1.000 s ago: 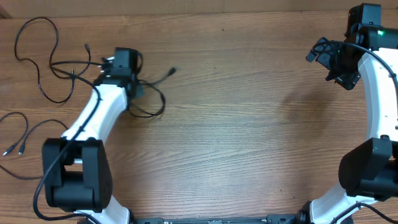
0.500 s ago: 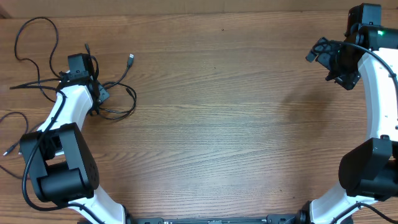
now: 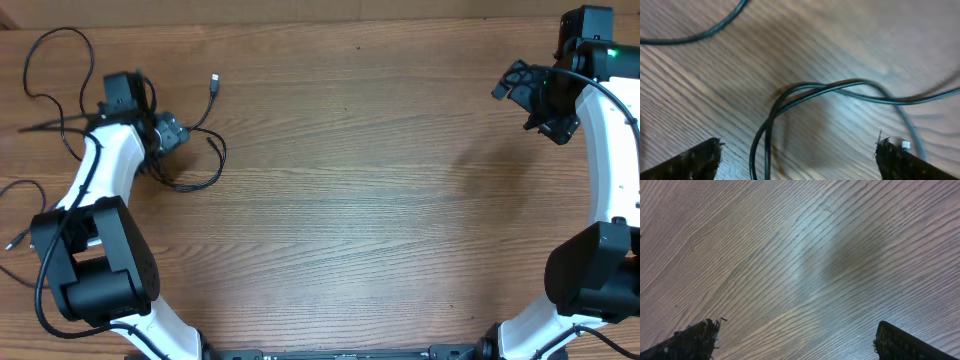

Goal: Untangle cables
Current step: 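Lay the cable down near the left edge and open the left gripper, then lift the left gripper up and away from the placed cable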

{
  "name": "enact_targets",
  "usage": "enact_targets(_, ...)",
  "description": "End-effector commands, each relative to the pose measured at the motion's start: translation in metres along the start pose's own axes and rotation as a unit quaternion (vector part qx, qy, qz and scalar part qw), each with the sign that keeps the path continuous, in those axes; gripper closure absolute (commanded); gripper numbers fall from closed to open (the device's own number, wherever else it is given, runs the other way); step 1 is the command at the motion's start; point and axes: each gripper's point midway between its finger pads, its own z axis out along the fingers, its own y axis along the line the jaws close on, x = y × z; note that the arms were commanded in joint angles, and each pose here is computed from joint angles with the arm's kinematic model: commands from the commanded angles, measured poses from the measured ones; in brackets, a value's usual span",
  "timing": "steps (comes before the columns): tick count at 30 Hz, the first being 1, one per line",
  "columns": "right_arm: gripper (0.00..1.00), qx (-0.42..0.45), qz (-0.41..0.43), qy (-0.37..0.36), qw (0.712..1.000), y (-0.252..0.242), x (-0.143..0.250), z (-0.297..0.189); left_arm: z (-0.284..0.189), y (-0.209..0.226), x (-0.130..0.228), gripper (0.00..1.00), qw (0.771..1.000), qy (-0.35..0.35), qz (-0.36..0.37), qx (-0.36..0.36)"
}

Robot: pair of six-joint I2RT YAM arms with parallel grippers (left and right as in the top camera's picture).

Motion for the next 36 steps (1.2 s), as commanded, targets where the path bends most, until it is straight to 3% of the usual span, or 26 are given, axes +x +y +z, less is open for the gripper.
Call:
enact_targets(1,0.00,-0.001,0.000,-0.011,1.000,-0.001,-0.003,-0.007,-0.024,-0.020,-0.023,0.00,0.999,-0.015,0.013,0.026)
enact_targets(17,0.00,-0.001,-0.001,-0.011,1.000,-0.001,-0.003,-0.007,-0.129,-0.059,-0.054,0.01,0.992,0.015,0.017,0.122)
enact_targets(25,0.00,-0.001,-0.001,-0.011,1.000,-0.001,-0.003,-0.007,-0.139,-0.080,-0.034,0.00,0.982,0.060,0.028,0.178)
enact_targets(36,0.00,-0.001,-0.001,-0.011,1.000,-0.001,-0.003,-0.007,-0.155,-0.132,0.015,0.00,0.964,0.091,0.130,0.213)
